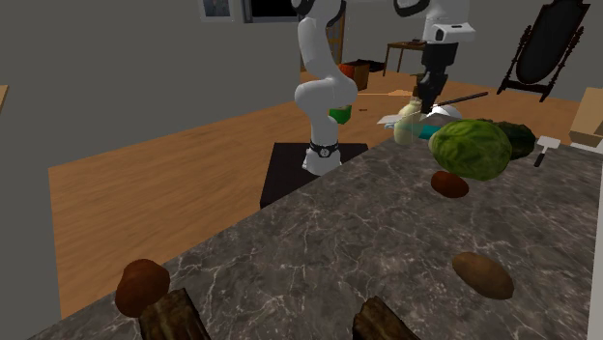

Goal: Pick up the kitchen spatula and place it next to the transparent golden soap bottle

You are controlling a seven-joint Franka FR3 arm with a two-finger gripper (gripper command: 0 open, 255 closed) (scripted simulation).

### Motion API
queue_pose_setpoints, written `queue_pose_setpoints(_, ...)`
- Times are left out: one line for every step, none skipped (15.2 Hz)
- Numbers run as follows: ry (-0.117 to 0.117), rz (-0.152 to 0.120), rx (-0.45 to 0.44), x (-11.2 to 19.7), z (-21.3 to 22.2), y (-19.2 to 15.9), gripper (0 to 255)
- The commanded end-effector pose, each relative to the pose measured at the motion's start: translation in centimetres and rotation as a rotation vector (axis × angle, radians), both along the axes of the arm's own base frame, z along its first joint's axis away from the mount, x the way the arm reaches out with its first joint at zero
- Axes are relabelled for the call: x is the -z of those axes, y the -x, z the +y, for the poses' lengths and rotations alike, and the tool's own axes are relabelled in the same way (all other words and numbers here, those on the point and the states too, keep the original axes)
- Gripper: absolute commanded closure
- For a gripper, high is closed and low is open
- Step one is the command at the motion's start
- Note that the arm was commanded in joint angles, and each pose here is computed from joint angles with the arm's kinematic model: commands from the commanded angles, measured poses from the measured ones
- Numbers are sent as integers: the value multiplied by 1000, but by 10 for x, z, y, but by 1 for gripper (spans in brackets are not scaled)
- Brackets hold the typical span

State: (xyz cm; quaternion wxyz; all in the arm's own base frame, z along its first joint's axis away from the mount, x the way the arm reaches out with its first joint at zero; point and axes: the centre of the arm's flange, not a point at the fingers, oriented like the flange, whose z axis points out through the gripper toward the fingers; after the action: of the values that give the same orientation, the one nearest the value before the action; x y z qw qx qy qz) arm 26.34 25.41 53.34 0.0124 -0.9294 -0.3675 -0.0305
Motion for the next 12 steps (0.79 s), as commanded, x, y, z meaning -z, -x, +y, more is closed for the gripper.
queue_pose_setpoints(0, 0, 0, 11, 1, 0, 255)
queue_pose_setpoints(0, 0, 0, 16, 1, 0, 255)
queue_pose_setpoints(0, 0, 0, 22, 1, 0, 255)
queue_pose_setpoints(0, 0, 0, 27, 1, 0, 255)
queue_pose_setpoints(0, 0, 0, 32, 1, 0, 255)
queue_pose_setpoints(0, 0, 0, 38, 1, 0, 255)
queue_pose_setpoints(0, 0, 0, 43, 1, 0, 255)
queue_pose_setpoints(0, 0, 0, 48, 1, 0, 255)
queue_pose_setpoints(0, 0, 0, 53, 1, 0, 255)
queue_pose_setpoints(0, 0, 0, 59, 1, 0, 255)
queue_pose_setpoints(0, 0, 0, 64, 1, 0, 255)
queue_pose_setpoints(0, 0, 0, 69, 1, 0, 255)
